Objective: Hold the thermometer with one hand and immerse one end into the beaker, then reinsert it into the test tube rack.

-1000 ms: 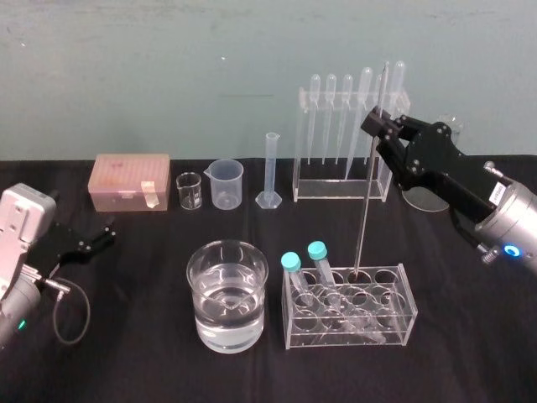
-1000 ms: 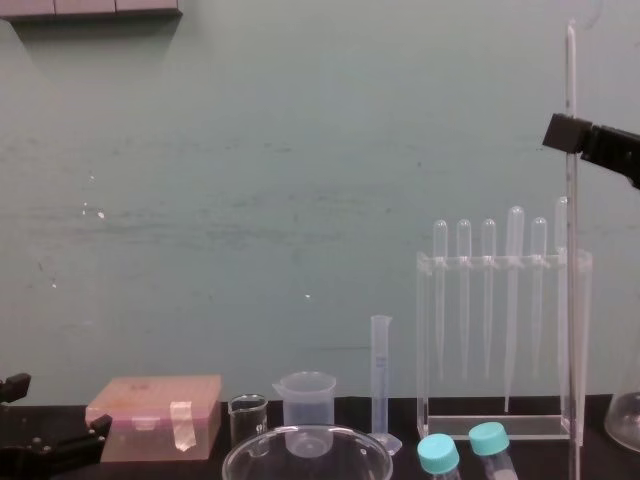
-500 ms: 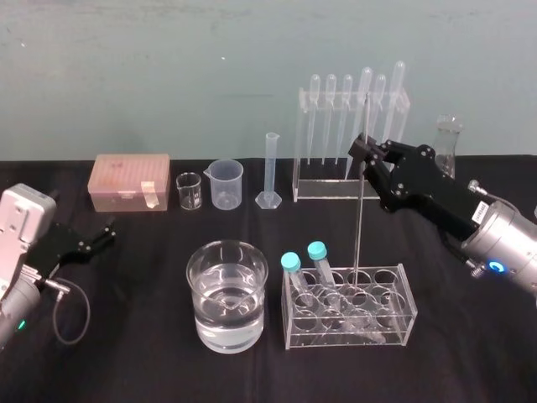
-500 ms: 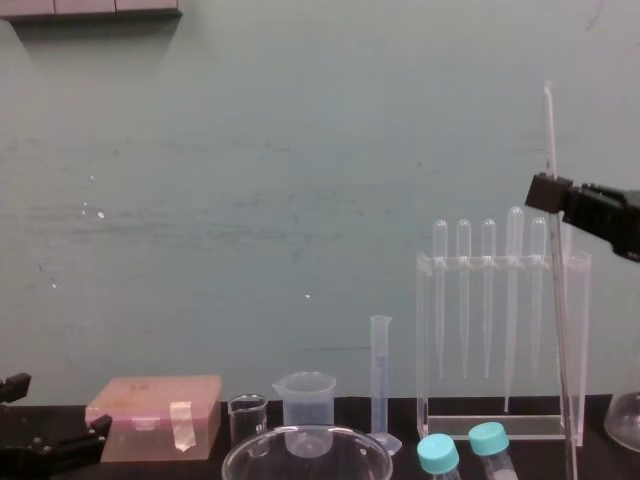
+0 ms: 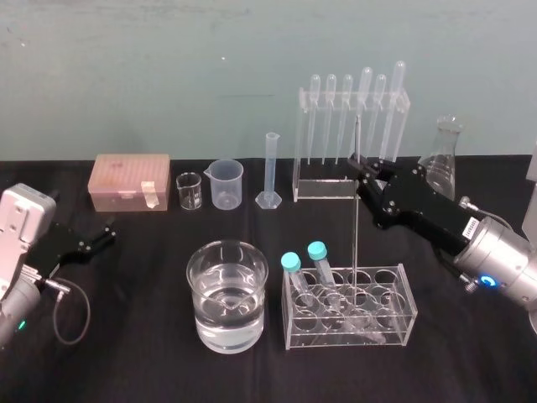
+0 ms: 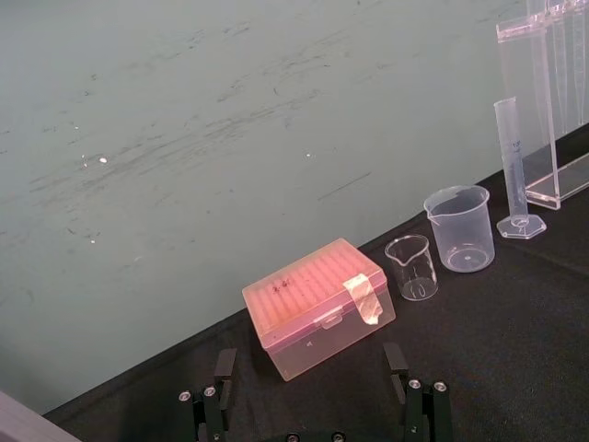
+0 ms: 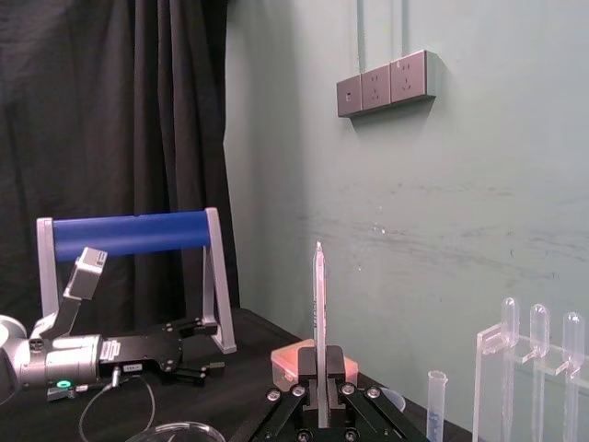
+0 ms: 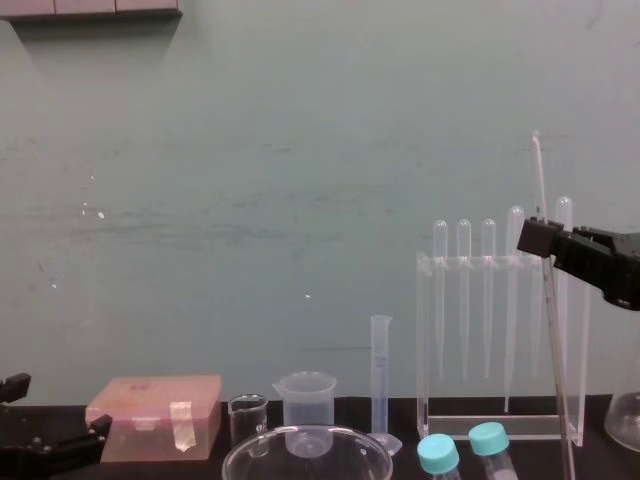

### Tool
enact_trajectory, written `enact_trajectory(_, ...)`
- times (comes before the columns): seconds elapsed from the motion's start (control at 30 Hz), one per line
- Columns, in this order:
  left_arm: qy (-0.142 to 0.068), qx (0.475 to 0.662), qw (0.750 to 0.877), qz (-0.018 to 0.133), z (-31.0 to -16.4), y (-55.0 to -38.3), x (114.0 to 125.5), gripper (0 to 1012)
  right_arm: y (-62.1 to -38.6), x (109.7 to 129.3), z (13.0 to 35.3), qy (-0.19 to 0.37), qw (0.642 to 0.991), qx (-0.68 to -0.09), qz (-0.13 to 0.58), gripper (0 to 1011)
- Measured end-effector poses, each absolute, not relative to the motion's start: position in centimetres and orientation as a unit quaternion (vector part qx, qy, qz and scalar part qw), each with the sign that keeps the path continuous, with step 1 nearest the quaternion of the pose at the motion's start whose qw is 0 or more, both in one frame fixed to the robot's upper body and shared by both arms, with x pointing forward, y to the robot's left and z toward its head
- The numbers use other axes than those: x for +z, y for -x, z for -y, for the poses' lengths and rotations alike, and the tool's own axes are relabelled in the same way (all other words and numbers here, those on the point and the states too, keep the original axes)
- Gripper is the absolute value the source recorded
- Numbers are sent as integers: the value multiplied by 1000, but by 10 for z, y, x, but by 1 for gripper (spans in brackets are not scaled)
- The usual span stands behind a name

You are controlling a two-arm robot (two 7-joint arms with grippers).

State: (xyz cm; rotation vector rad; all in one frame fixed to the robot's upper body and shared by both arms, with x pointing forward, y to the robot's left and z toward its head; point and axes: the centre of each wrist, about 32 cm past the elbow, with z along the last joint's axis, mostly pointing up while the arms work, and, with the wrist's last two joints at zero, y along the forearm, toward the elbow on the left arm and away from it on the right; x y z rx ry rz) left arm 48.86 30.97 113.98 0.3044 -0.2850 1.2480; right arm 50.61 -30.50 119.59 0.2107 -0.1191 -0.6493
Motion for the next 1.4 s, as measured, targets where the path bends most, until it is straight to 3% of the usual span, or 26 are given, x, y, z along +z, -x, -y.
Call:
enact_trajectory(0.8, -141, 580, 791, 132, -310, -489, 1140, 1008, -504, 1191, 304, -92, 941, -318, 64, 60)
enact_trajectory(0.93, -141, 580, 791, 132, -310, -489, 1140, 1008, -503, 1191, 304, -89, 942, -319, 61, 134)
enact_trajectory(1.4, -141, 580, 791, 132, -310, -489, 1140, 1008, -504, 1191, 304, -90, 942, -318, 61, 588)
